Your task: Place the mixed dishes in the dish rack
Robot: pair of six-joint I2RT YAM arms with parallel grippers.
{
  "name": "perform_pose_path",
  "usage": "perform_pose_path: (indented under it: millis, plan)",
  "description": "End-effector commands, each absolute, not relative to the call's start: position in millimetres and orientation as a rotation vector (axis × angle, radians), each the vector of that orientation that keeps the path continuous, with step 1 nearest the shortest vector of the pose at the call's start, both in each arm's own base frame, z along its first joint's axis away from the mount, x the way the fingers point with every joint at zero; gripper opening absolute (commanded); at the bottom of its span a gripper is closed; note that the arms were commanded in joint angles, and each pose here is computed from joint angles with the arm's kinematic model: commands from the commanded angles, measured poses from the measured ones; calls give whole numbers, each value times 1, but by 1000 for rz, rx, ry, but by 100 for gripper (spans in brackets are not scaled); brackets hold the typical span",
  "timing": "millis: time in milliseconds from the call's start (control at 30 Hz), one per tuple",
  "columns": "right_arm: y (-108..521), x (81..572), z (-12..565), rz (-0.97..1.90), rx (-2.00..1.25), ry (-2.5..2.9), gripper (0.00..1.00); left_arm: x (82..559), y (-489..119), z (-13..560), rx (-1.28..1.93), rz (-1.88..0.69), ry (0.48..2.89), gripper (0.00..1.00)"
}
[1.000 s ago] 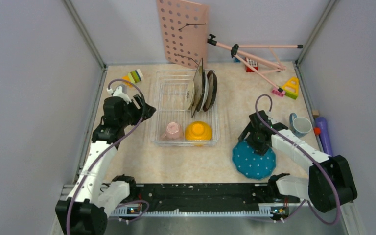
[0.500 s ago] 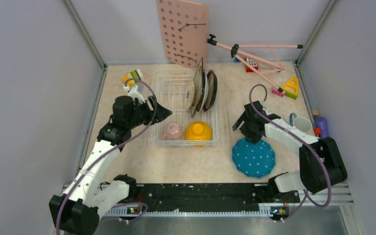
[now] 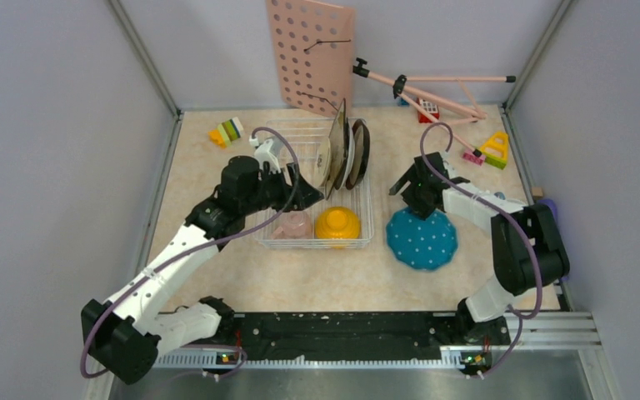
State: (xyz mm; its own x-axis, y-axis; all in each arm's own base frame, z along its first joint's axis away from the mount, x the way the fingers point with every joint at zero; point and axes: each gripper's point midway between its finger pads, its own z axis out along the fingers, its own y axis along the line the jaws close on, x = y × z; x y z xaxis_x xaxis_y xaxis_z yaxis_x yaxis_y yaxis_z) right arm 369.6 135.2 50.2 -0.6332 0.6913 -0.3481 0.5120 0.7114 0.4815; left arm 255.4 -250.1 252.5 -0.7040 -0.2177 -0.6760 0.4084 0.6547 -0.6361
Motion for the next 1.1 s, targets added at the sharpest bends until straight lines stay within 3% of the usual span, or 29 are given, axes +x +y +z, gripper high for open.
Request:
perform_pose_path:
  millis: [0, 267, 467, 733, 833, 1067]
  plan:
    - [140, 407, 69, 556, 881, 2357, 78, 259, -276, 277, 281, -1056, 2009, 65]
    - [100, 357, 100, 511, 814, 2362, 81, 248, -326, 273, 631, -892, 1878, 65]
    - [49, 286, 100, 325, 870, 2396, 82, 232, -364, 259, 1007, -789, 1776, 63]
    - [24, 226, 87, 196, 882, 2418, 83, 217, -413, 241, 1334, -643, 1628, 63]
    - [32, 220, 78, 251, 922, 2424, 80, 220, -427, 228, 1398, -576, 1568, 63]
    - [39, 210, 50, 302, 1015, 2435, 62, 226, -442, 198, 1471, -549, 1567, 62]
